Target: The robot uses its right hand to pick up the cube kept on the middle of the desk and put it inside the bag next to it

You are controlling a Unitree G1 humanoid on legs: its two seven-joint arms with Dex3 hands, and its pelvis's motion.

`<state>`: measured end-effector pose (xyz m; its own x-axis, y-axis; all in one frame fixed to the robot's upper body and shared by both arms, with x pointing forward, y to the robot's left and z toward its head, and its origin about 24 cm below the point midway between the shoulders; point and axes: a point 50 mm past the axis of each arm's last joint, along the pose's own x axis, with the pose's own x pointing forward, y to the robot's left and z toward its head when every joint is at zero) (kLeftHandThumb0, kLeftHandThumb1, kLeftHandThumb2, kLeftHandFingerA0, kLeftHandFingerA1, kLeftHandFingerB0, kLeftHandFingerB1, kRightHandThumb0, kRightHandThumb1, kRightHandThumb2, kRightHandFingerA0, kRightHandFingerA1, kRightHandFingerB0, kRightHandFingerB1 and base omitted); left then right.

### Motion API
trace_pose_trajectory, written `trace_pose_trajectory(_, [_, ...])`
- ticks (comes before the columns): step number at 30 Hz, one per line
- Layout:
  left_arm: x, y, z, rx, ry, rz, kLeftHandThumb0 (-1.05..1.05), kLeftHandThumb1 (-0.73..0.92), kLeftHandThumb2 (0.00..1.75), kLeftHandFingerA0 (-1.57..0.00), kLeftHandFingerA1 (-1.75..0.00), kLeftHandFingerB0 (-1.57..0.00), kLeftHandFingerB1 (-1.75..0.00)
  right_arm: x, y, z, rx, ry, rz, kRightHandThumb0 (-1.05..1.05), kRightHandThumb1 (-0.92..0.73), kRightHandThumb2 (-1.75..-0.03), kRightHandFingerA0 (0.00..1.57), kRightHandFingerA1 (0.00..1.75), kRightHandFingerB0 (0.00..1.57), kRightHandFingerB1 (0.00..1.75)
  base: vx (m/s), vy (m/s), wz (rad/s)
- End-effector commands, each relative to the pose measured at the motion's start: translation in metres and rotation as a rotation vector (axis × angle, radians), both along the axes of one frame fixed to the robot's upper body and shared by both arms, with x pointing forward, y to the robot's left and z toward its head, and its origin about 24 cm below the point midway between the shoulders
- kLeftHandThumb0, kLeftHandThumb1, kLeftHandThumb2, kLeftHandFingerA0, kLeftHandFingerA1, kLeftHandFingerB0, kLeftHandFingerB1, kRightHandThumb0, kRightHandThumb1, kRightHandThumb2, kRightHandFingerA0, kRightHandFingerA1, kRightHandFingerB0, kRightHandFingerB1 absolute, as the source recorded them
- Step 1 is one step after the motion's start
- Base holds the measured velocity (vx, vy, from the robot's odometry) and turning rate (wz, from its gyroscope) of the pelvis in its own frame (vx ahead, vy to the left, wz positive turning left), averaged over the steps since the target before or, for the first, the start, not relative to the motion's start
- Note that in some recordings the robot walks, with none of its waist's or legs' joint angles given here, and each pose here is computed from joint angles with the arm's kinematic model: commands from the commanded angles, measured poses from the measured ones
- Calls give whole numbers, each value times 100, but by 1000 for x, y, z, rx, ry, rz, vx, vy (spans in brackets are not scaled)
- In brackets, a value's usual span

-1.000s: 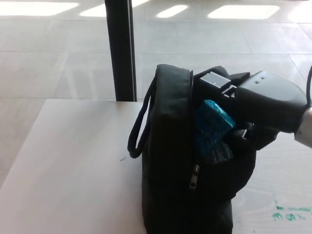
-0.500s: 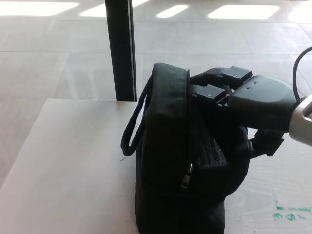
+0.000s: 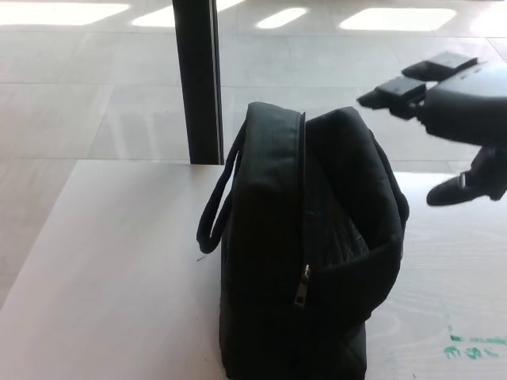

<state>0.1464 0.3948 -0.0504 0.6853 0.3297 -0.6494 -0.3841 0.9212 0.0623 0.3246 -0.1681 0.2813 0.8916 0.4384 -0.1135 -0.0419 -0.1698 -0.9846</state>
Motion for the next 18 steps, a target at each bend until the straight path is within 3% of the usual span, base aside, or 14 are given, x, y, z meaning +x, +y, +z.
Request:
trace_pose_trajectory(1, [-8, 4, 0, 8, 5, 22, -105, 52, 92, -43, -151, -34, -142, -23, -58, 56, 472, -76, -108, -55, -63, -59, 38, 51, 42, 35, 0, 0, 0])
trace_pose_trajectory(2, [-9, 5, -1, 8, 8, 21, -105, 53, 91, -42, -151, -33, -142, -28, -66, 57, 515, -94, -118, -61, -51, -87, 39, 59, 34, 48, 0, 0, 0])
trace_pose_trajectory(3, [-10, 5, -1, 10, 11, 22, -105, 53, 92, -43, -151, -34, -142, -31, -72, 56, 540, -99, -123, -53, -64, -59, 39, 48, 42, 37, 0, 0, 0])
trace_pose_trajectory(5, [-11, 5, 0, 12, 12, 20, -105, 54, 91, -41, -151, -33, -141, -37, -82, 53, 565, -109, -137, -53, -63, -59, 40, 48, 41, 37, 0, 0, 0])
trace_pose_trajectory(6, [-11, 6, 0, 13, 14, 25, -105, 55, 91, -40, -149, -33, -139, -44, -98, 43, 581, -107, -183, -55, -49, -88, 40, 59, 30, 50, 0, 0, 0])
trace_pose_trajectory(10, [-11, 6, -1, 9, 23, 46, -105, 54, 91, -40, -148, -34, -138, -59, -136, 11, 629, -54, -337, -47, -45, -83, 35, 57, 27, 48, 0, 0, 0])
trace_pose_trajectory(11, [-11, 6, 0, 12, 21, 41, -105, 53, 92, -40, -149, -34, -140, -62, -147, -1, 667, -37, -383, -42, -64, -57, 38, 45, 35, 35, 0, 0, 0])
trace_pose_trajectory(15, [-12, 6, 0, 18, 21, 34, -105, 52, 92, -40, -153, -34, -143, -82, -189, -46, 681, -20, -603, -55, -65, -59, 39, 40, 28, 30, 0, 0, 0])
trace_pose_trajectory(16, [-12, 6, -1, 16, 23, 36, -105, 54, 90, -38, -153, -34, -143, -87, -200, -57, 708, -13, -629, -57, -54, -82, 29, 51, 19, 42, 0, 0, 0])
trace_pose_trajectory(18, [-12, 6, -1, 15, 24, 41, -105, 52, 92, -40, -152, -33, -144, -99, -219, -77, 746, -34, -711, -61, -53, -82, 29, 52, 18, 42, 0, 0, 0])
